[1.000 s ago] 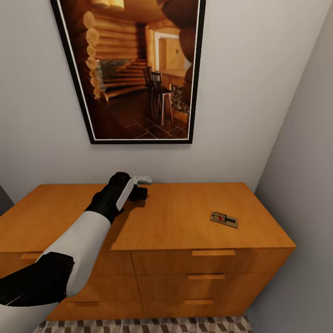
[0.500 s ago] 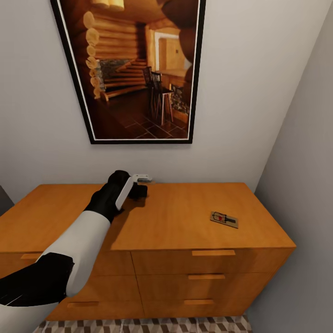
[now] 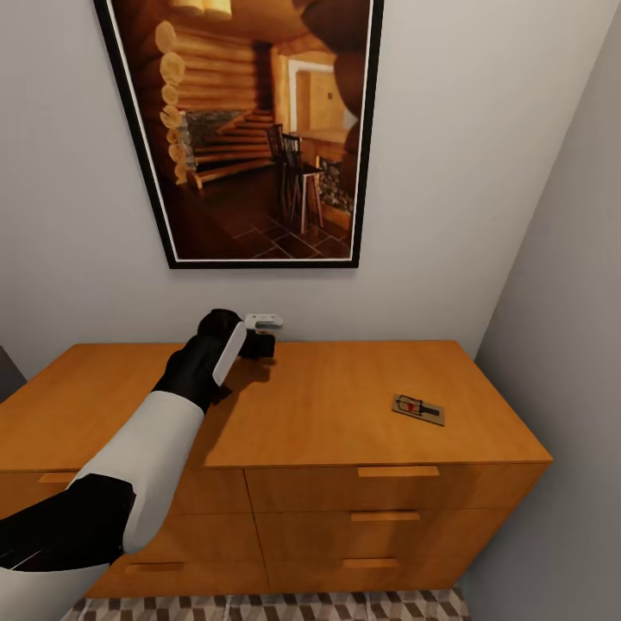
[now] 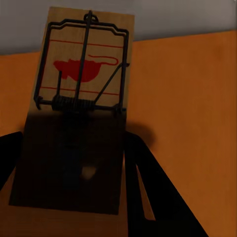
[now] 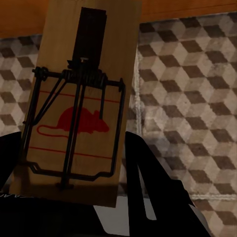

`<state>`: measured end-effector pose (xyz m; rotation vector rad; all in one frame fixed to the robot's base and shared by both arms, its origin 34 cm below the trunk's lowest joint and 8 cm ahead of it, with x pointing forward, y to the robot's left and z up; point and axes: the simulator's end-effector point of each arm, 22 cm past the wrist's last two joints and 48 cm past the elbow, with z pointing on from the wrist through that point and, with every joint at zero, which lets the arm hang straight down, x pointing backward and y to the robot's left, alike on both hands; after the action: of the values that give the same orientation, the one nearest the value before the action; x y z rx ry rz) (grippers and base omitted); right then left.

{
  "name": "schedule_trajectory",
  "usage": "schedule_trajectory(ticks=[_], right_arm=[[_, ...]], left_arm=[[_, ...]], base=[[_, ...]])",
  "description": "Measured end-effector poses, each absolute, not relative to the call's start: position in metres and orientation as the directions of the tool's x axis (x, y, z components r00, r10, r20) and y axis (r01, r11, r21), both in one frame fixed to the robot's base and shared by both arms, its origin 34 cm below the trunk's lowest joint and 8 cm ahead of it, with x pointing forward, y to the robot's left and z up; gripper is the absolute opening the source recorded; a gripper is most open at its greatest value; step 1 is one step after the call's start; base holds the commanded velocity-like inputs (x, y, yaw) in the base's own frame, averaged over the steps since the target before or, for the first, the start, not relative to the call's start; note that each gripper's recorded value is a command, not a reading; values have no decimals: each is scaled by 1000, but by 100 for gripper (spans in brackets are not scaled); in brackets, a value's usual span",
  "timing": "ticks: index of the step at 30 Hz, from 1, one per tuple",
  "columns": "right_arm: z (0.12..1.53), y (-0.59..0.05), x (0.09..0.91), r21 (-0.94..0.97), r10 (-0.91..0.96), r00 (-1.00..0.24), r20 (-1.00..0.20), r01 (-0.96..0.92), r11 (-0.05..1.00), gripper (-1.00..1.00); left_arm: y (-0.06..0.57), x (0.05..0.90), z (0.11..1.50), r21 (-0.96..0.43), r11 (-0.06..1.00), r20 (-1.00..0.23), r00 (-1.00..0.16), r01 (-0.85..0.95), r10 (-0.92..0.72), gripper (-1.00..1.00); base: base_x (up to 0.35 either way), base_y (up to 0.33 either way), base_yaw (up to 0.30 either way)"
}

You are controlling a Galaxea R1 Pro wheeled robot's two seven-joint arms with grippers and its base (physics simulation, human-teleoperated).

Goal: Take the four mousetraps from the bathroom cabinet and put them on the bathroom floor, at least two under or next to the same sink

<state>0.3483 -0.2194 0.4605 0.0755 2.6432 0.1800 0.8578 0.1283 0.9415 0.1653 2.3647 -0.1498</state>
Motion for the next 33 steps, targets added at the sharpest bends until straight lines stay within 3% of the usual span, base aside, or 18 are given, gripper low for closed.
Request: schedule_trajectory(ticks=[8,23,33], right_arm=[[460,-219,348,141,86,-880,-466,22,990,-100],[460,-220,349,140,86,-880,-467,22,990,-100],[460,-221,349,139,85,-880,-468,22,990,-100]], left_arm=[[128,858,941,-58,985,-697,-713,164,78,-100],[129,857,937,-56,985,-691,-718,163,79,-100],[129,857,936,-57,985,-690,-720,163,79,-100]], base=[[-123,0,0],[-325,5,0],[-308,134,0]])
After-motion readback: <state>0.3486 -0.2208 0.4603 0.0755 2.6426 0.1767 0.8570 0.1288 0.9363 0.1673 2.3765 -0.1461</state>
